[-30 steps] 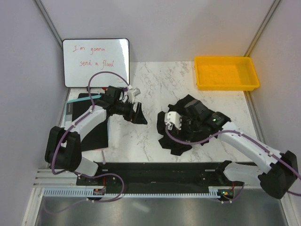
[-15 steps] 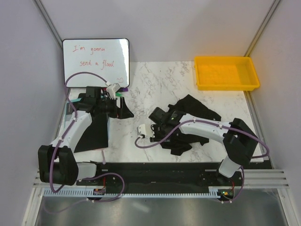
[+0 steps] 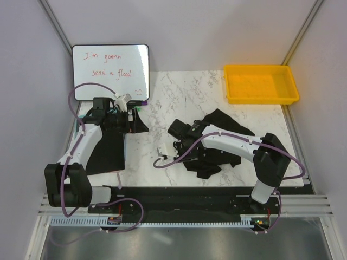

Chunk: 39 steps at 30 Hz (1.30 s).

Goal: Fold and stack the long sleeve shirts
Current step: Move the shirt to the center of the board

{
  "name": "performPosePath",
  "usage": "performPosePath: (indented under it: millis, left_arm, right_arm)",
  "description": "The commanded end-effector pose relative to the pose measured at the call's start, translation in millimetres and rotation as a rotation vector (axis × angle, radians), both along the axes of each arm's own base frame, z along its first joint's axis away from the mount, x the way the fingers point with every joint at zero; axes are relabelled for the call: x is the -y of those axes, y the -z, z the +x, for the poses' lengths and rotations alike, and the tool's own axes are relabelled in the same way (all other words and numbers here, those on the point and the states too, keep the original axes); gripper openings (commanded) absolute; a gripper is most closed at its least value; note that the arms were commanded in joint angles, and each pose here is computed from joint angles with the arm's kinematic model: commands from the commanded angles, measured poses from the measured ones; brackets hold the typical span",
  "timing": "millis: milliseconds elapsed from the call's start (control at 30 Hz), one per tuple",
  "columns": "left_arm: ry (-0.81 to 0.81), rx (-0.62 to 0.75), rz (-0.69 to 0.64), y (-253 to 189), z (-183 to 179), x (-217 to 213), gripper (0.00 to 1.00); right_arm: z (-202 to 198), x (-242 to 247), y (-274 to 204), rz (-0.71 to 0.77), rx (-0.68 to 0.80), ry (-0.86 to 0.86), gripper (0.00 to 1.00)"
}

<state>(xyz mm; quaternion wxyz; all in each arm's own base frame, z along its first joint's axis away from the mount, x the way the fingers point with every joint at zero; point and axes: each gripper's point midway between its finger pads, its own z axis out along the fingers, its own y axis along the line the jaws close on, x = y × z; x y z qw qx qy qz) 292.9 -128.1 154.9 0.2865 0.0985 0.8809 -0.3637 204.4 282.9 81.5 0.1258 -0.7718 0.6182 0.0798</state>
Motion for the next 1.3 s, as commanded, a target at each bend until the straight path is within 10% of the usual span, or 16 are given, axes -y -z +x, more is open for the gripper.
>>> performPosePath:
  millis: [0,200,400,500,833,1000,1267]
  left_arm:
    - [-0.007,0.025,-0.024,-17.9,11.4,2.3,0.90]
    - [-0.006,0.029,0.003,-8.6,0.9,-1.0,0.91]
    - [0.018,0.005,-0.025,-4.7,-10.0,3.3,0.90]
    - [0.053,0.038,-0.040,-13.8,-9.3,8.0,0.85]
    - [0.308,0.155,0.076,-0.1,-12.4,98.1,0.82]
    - [0.389,0.035,0.049,46.7,-13.7,135.2,0.69]
    - [0.525,0.049,0.123,86.5,-15.5,180.1,0.60]
  right_arm:
    - [-11.9,7.5,-0.6,-0.039,-0.056,-0.038,0.43]
    - [-6.5,12.5,23.5,-0.116,-0.070,-0.029,0.44]
    - [6.5,-6.7,-23.8,-0.045,-0.051,-0.025,0.02]
    - [23.0,-4.1,-92.7,0.095,0.001,0.028,0.00]
    - [40.3,171.8,-158.0,0.180,0.204,0.371,0.00]
    - [20.0,174.9,-144.3,0.235,0.120,0.473,0.42]
    - [21.1,169.7,-130.5,0.298,0.003,0.590,0.48]
